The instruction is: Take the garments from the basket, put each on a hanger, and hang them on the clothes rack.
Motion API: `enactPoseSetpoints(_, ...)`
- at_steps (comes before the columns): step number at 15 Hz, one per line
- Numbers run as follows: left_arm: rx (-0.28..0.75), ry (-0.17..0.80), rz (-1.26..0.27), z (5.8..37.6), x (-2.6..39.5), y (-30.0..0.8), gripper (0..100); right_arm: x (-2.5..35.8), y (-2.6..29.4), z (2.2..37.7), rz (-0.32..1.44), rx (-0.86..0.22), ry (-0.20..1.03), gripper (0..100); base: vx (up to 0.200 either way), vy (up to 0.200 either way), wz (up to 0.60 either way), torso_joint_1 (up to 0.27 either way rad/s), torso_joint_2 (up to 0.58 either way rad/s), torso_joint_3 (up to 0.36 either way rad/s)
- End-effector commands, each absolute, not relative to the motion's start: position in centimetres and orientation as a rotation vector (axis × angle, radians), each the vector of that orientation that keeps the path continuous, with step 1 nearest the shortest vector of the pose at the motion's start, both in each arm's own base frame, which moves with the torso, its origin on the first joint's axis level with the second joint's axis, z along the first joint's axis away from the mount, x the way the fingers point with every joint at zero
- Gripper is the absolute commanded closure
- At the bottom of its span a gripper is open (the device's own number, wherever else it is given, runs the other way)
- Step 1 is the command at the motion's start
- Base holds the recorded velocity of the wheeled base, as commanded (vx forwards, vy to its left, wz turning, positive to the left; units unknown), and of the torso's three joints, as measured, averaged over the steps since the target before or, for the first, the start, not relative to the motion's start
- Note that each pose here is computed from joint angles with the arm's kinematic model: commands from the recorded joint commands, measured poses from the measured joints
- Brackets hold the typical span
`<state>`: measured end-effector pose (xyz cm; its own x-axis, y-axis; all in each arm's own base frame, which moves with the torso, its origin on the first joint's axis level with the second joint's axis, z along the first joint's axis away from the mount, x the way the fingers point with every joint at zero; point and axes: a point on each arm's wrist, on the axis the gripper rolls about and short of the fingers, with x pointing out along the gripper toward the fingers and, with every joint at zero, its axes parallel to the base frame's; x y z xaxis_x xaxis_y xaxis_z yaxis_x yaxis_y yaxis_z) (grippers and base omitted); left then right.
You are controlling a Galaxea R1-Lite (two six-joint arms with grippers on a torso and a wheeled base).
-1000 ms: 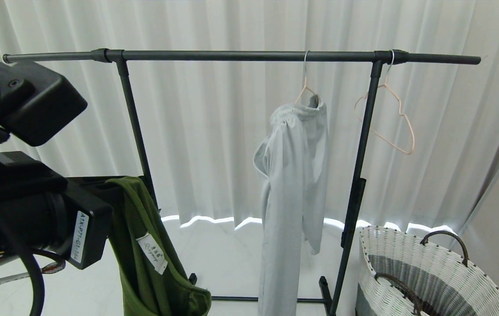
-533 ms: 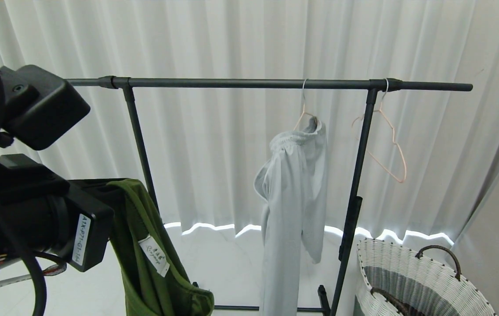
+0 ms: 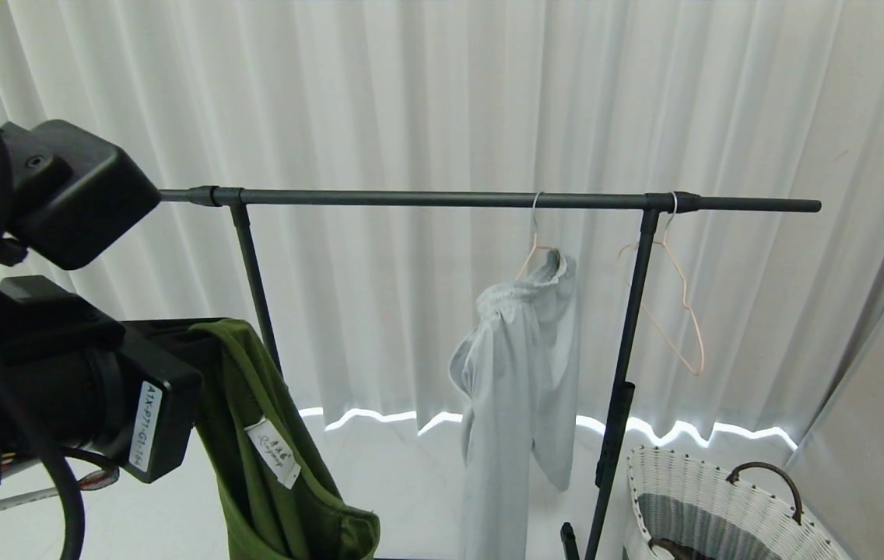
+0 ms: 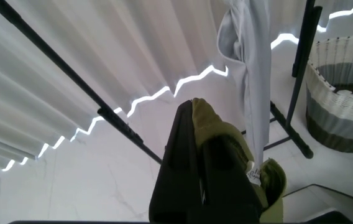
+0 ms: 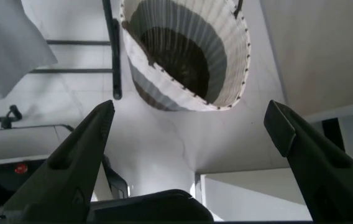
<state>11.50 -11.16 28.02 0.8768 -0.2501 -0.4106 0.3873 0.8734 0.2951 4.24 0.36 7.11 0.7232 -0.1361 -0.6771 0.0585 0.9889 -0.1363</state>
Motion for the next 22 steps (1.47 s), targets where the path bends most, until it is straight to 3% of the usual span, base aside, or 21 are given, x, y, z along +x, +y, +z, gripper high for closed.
enactPoseSetpoints(1, 0.379, 0.373, -0.334, 27.5, 11.7, -11.2, 100, 4.0, 0.3, 7.3, -0.109, -0.102, 0.721, 0, 0.0, 0.0, 0.0, 0.188, -0.42, -0.217)
enactPoseSetpoints(4, 0.372, 0.338, -0.337, 27.2, 11.5, -11.0, 100, 3.5, 0.2, 8.5, -0.065, -0.149, 0.608, 0, 0.0, 0.0, 0.0, 0.074, -0.15, -0.08)
enactPoseSetpoints(7, 0.398, 0.32, -0.342, 27.3, 10.9, -10.3, 100, 6.7, 0.8, 15.2, -0.073, -0.117, 0.595, 0, 0.0, 0.0, 0.0, 0.0, 0.0, 0.0)
enactPoseSetpoints(10, 0.403, 0.326, -0.34, 26.8, 10.5, -9.7, 100, 9.7, 1.3, 19.0, -0.088, -0.111, 0.57, 0, 0.0, 0.0, 0.0, 0.0, 0.0, 0.0)
enactPoseSetpoints(15, 0.41, 0.33, -0.339, 26.5, 10.5, -9.6, 100, 10.1, 1.4, 19.2, -0.085, -0.128, 0.571, 0, 0.0, 0.16, 0.0, 0.001, 0.0, 0.001)
enactPoseSetpoints(22, 0.419, 0.336, -0.34, 26.4, 10.6, -9.8, 100, 10.4, 1.4, 19.4, -0.074, -0.154, 0.568, 0, 0.029, 0.0, 0.0, 0.001, 0.0, 0.0)
